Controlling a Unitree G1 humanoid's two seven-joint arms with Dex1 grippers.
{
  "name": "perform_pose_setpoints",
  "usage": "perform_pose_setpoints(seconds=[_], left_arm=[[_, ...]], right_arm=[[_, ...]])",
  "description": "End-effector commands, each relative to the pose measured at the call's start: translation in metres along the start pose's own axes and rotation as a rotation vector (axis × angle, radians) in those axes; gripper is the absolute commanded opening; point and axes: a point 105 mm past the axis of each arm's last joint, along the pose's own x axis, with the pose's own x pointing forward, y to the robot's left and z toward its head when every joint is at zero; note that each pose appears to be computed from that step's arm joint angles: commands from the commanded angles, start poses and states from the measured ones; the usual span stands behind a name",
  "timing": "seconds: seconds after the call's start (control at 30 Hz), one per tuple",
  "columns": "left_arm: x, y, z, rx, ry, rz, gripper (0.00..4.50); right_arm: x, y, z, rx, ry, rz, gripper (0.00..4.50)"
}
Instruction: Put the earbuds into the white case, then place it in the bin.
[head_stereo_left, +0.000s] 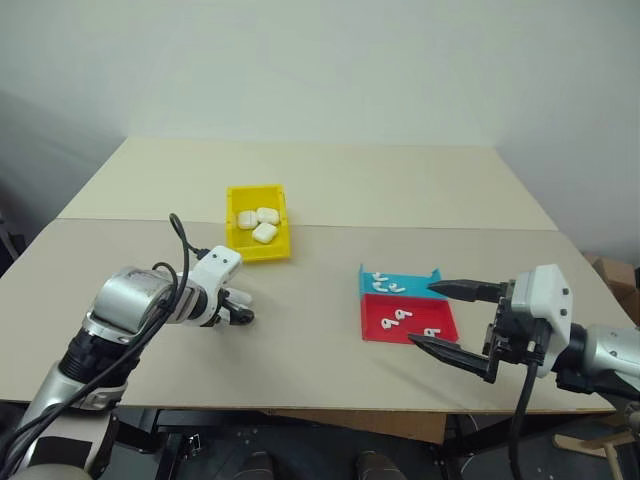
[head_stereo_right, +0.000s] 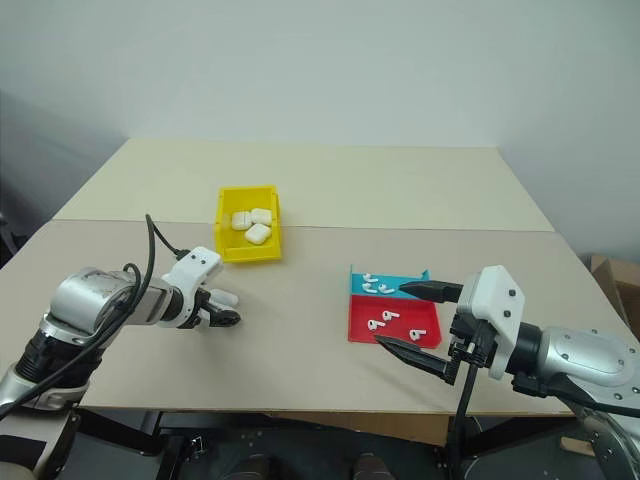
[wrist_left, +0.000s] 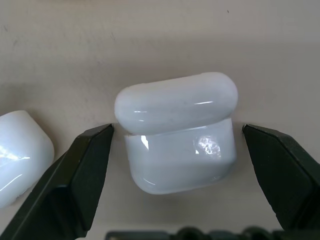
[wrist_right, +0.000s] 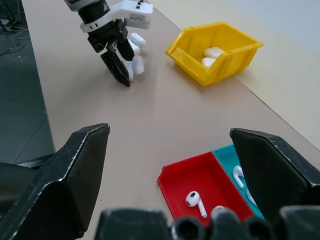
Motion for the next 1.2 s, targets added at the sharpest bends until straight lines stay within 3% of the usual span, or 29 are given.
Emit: perform_pose_setpoints(seconds=[0.03,0.23,0.33,0.43,0.67,0.8,0.97,1.2], left_arm=[[-0.002,0.001,0.003,0.032,0.015,0.002,4.5],[-0.004,-0.001,0.003,0.046,0.006,-0.014,4.5],[-0.005,-0.001,0.005,0.052,-0.016,-0.017,3.93],[-0.006,0.0,0.003,0.045,-0.013,-0.014,2.94],[-0.018,0.004,0.0,0.048,-0.048,-0.026,2.89],[-0.045,0.004,0.015,0.072,-0.276,-0.104,2.89],[-0.086,-0.005,0.035,0.146,-0.67,-0.222,2.89],[-0.109,-0.031,0.047,0.127,-0.898,-0.495,2.89]], right_arm=[[0.001,0.004,0.008,-0.031,-0.025,0.009,4.45],[0.002,0.003,0.008,-0.032,-0.028,0.011,4.45],[0.003,0.002,0.008,-0.032,-0.028,0.011,4.5],[0.003,0.002,0.008,-0.033,-0.026,0.01,4.5],[0.002,0.003,0.008,-0.03,-0.025,0.007,4.5],[0.002,0.003,0.008,-0.026,-0.027,0.001,4.5],[0.003,0.003,0.007,-0.02,-0.034,-0.003,4.5],[0.007,0.002,0.009,-0.029,-0.054,-0.003,4.5]])
